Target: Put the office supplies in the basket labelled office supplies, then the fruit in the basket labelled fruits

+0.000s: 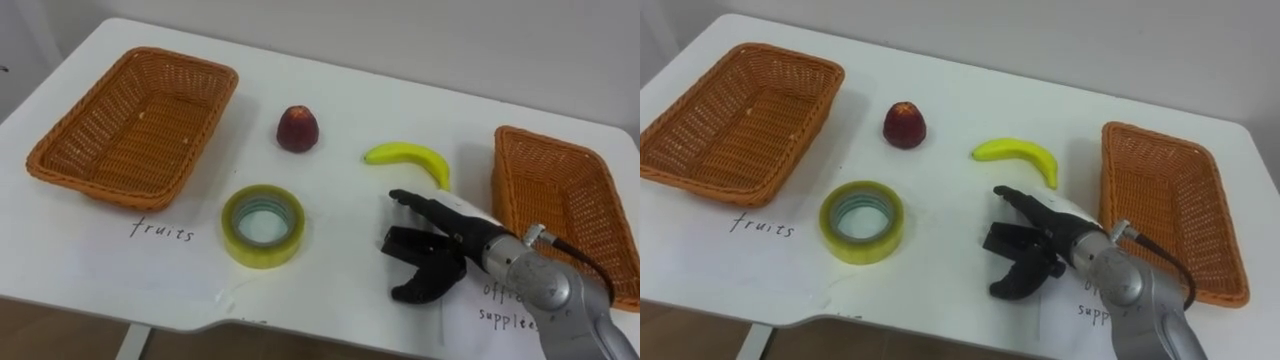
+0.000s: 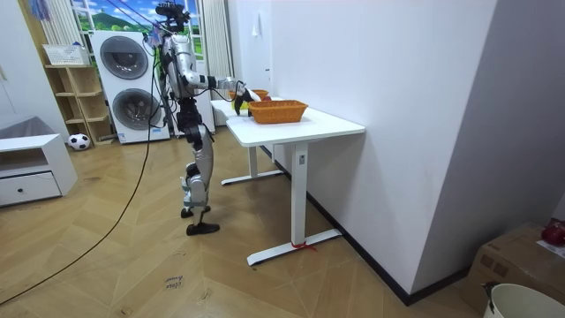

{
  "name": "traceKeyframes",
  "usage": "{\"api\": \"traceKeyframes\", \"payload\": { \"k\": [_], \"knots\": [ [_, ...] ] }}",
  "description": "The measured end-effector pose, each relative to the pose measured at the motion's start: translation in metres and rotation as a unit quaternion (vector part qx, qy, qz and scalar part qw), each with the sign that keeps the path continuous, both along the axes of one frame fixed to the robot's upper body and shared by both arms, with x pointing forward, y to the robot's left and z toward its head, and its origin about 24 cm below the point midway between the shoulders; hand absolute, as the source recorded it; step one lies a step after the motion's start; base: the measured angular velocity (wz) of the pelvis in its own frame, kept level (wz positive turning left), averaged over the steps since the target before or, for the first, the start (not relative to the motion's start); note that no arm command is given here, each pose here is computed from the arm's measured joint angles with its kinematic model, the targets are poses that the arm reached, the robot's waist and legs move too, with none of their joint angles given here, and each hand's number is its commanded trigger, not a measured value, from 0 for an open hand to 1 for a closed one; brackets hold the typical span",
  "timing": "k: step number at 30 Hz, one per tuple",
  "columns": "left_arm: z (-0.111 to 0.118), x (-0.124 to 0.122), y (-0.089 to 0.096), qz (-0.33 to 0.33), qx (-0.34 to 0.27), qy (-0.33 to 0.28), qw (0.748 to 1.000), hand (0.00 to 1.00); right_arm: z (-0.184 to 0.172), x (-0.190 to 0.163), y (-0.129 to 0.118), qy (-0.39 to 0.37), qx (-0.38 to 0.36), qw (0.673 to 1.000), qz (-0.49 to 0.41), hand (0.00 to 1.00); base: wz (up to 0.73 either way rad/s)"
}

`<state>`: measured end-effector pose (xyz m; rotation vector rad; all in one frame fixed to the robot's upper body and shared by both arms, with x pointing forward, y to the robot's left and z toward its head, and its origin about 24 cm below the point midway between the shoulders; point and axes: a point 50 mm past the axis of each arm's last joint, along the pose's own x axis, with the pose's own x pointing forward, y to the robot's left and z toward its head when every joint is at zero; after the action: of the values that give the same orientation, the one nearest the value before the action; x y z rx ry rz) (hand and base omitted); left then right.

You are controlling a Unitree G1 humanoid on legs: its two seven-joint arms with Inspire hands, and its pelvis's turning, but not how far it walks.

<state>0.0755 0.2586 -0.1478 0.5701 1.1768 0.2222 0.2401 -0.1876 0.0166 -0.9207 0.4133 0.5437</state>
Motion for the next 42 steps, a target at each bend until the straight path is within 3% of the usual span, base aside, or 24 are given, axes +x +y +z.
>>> {"api": "traceKeyframes", "payload": {
  "k": [20,21,23,31,42],
  "knots": [
    [0.0,-0.001,0.002,0.005,0.004,0.009,1.0,0.0,0.004,0.005,0.0,0.021,-0.01,1.0,0.009,0.01,0.0],
    [0.0,-0.001,0.003,0.007,0.003,0.008,1.0,0.0,0.004,0.005,0.0,0.023,-0.015,1.0,0.013,0.23,0.0],
    [0.001,-0.002,0.005,0.015,0.003,0.007,1.0,0.0,0.004,0.004,0.0,0.027,-0.017,0.999,0.016,1.0,0.0],
    [0.001,-0.003,0.007,0.022,0.004,0.006,1.0,0.0,0.016,0.015,-0.003,0.003,-0.072,0.997,0.014,1.0,0.0],
    [0.004,0.004,0.007,0.02,0.008,-0.008,1.0,0.0,0.018,0.015,-0.005,0.002,-0.078,0.997,0.012,1.0,0.0]
  ]
}}
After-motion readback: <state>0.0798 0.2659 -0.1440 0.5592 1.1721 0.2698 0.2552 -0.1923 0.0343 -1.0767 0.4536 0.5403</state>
